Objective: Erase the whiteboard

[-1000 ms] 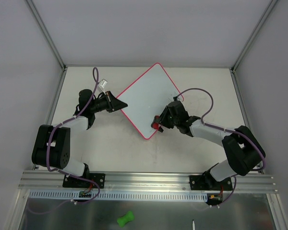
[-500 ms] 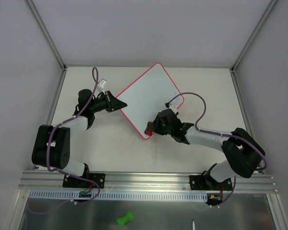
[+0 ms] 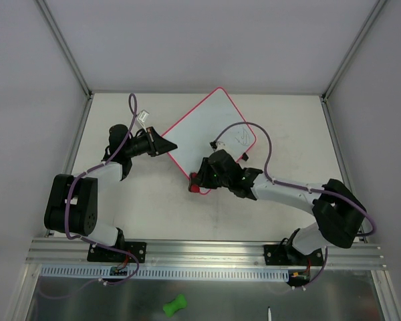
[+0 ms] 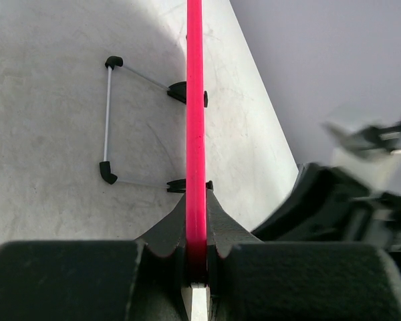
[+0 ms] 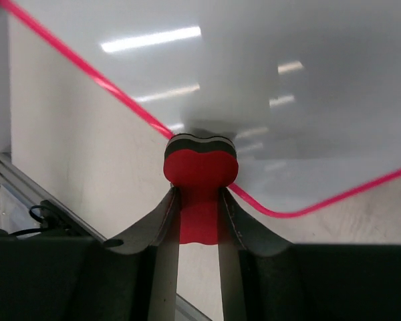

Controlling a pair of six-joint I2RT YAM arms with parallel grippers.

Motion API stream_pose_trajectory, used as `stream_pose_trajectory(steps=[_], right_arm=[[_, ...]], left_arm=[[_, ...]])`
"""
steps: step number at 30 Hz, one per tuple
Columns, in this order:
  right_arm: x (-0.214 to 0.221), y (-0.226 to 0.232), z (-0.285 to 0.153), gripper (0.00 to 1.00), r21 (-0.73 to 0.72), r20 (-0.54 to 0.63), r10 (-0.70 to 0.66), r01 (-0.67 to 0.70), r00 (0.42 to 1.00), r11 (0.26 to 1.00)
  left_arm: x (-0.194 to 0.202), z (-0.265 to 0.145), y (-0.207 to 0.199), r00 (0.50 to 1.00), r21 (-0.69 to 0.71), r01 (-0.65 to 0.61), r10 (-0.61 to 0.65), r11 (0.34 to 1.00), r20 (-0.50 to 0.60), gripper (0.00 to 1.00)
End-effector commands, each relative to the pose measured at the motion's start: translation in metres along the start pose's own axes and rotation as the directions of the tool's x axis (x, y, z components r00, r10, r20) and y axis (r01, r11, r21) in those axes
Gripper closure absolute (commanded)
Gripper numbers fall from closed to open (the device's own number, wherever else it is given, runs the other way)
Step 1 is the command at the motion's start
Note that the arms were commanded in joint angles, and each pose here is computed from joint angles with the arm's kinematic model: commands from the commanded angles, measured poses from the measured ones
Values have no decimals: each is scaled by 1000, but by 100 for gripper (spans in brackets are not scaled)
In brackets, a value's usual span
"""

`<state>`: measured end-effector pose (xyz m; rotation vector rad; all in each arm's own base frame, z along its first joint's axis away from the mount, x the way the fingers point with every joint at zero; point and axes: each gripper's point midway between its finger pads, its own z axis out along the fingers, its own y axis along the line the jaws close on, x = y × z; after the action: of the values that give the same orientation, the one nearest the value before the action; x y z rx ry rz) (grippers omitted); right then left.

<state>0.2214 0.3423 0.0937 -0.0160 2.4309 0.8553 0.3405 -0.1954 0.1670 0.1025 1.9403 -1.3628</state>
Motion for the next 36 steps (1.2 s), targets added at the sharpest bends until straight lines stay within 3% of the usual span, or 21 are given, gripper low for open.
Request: stream_pose_trajectory(steps=[1, 5, 9, 11, 17, 21, 36], right_arm=[[-70, 61, -41, 100, -78, 186, -234, 252, 954, 965], [-128, 62, -70, 100, 18, 300, -333, 344, 894, 939], [-163, 33, -70, 100, -43, 256, -246, 266, 935, 963], [-180, 2, -61, 100, 15, 237, -223, 226, 945, 974], [-190, -68, -28, 100, 144, 155, -212, 190, 965, 971], [-198, -87, -6, 100, 145, 115, -182, 165, 976, 976], [-201, -170, 12, 100, 375, 123, -81, 29, 989, 926]], left_arm=[[3, -1, -18, 997, 67, -65, 67, 996, -23, 100], [3, -1, -17, 998, 67, -65, 67, 996, -23, 100], [2, 0, -17, 998, 70, -58, 60, 996, -27, 100], [3, 0, -17, 998, 69, -54, 56, 996, -28, 100], [1, 1, -18, 998, 75, -51, 53, 996, -19, 100], [1, 3, -18, 999, 81, -48, 50, 996, -19, 100], [4, 2, -18, 998, 84, -58, 60, 995, -22, 100]])
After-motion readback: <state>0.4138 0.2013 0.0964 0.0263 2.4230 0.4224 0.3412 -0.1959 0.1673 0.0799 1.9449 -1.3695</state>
